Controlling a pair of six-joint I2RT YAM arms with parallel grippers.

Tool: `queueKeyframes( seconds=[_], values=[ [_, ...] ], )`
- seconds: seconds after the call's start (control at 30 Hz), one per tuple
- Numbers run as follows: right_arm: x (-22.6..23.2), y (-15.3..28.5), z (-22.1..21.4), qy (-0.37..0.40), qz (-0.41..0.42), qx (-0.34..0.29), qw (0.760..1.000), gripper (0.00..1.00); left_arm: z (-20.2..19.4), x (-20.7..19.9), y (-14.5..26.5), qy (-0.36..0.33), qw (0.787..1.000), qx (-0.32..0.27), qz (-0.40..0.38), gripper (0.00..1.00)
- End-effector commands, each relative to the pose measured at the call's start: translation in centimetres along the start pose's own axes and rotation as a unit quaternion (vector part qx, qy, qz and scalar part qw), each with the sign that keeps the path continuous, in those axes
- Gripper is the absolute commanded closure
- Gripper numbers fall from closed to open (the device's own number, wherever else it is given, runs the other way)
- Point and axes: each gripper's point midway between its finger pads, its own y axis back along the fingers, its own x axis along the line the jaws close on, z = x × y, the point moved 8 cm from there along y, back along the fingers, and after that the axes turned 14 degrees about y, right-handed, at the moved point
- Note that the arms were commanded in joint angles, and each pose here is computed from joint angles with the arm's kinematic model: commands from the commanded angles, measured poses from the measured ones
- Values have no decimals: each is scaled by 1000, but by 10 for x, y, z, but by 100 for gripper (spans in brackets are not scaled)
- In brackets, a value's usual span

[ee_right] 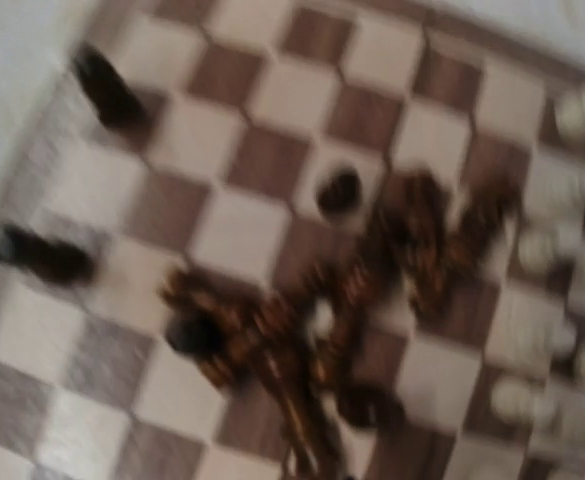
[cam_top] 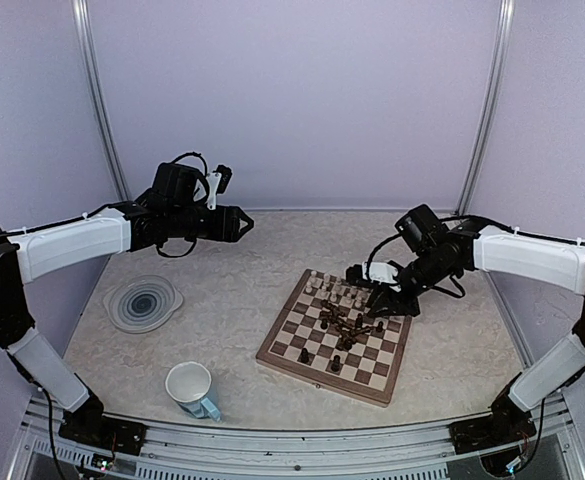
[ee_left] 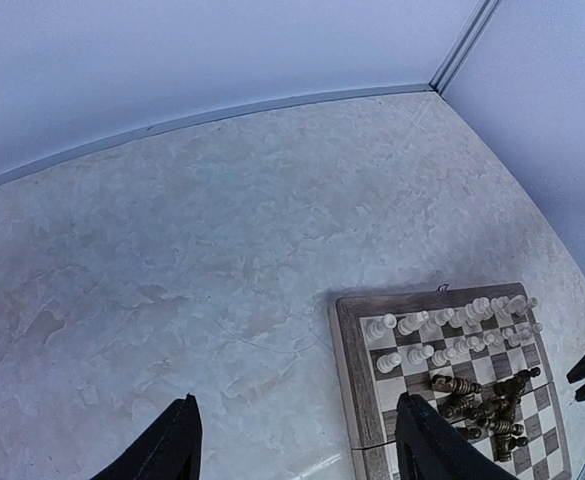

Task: Set up the chess pieces on the board
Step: Pick up the pawn from the chessboard.

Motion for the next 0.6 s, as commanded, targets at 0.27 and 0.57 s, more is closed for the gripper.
queueKeyframes(
  seconds=[0.27, 0.57],
  values=[
    [11, -17, -43, -38, -5, 76, 996, 67, 8, -6, 0, -8, 1000, -6, -10, 34],
    [5, -29, -60, -50, -23, 126, 991, 64, 7, -8, 0, -10, 1000, -4, -10, 34]
  ],
)
